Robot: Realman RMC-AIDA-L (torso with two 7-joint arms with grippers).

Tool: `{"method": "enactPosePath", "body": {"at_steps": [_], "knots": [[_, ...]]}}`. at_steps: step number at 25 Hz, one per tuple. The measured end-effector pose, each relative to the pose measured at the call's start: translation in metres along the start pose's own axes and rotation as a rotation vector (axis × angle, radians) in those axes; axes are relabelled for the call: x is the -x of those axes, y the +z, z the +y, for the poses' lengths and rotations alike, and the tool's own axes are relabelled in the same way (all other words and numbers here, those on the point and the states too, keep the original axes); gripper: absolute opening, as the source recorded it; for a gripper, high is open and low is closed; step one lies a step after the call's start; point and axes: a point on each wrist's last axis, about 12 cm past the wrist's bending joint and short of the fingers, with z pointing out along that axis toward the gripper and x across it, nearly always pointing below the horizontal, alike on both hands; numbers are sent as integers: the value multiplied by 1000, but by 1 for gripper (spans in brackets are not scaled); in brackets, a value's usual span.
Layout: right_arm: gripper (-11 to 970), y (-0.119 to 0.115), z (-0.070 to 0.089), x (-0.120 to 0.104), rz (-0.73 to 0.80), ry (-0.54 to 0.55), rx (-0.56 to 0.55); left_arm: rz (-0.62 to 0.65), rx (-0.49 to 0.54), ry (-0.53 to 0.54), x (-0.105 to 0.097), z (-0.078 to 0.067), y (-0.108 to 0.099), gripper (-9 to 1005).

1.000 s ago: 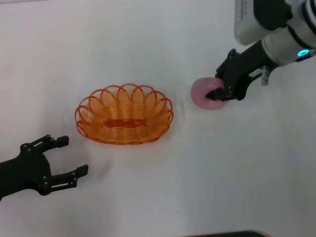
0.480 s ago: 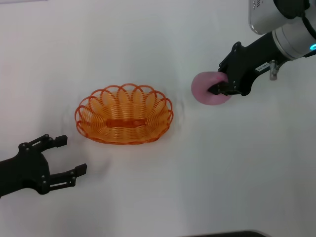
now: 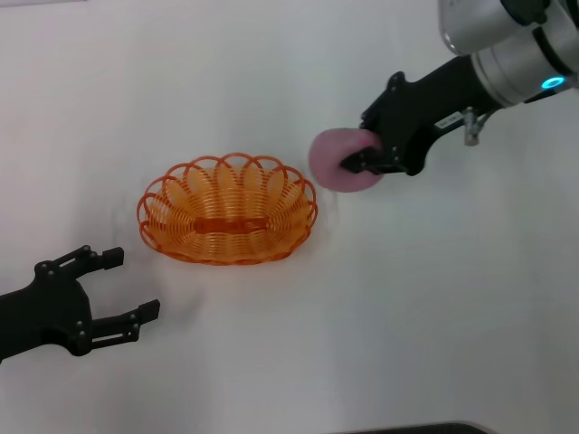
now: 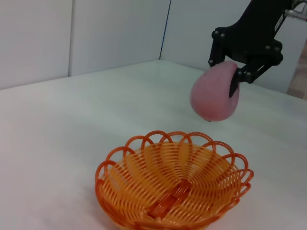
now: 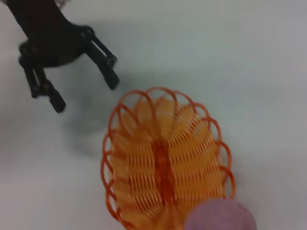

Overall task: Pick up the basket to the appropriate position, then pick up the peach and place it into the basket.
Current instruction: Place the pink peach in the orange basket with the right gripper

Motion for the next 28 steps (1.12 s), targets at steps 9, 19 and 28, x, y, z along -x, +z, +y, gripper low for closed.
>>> {"method": "enactPosePath", "body": {"at_steps": [9, 19, 28], "knots": [[239, 22, 9, 20, -32, -74, 39, 0, -1, 0, 0, 0, 0, 903], [251, 50, 16, 28, -11, -118, 50, 0, 0, 0, 0, 0, 0, 903], [262, 60, 15, 27, -11, -121, 25, -1, 2, -3, -1, -1, 0, 902]]}}
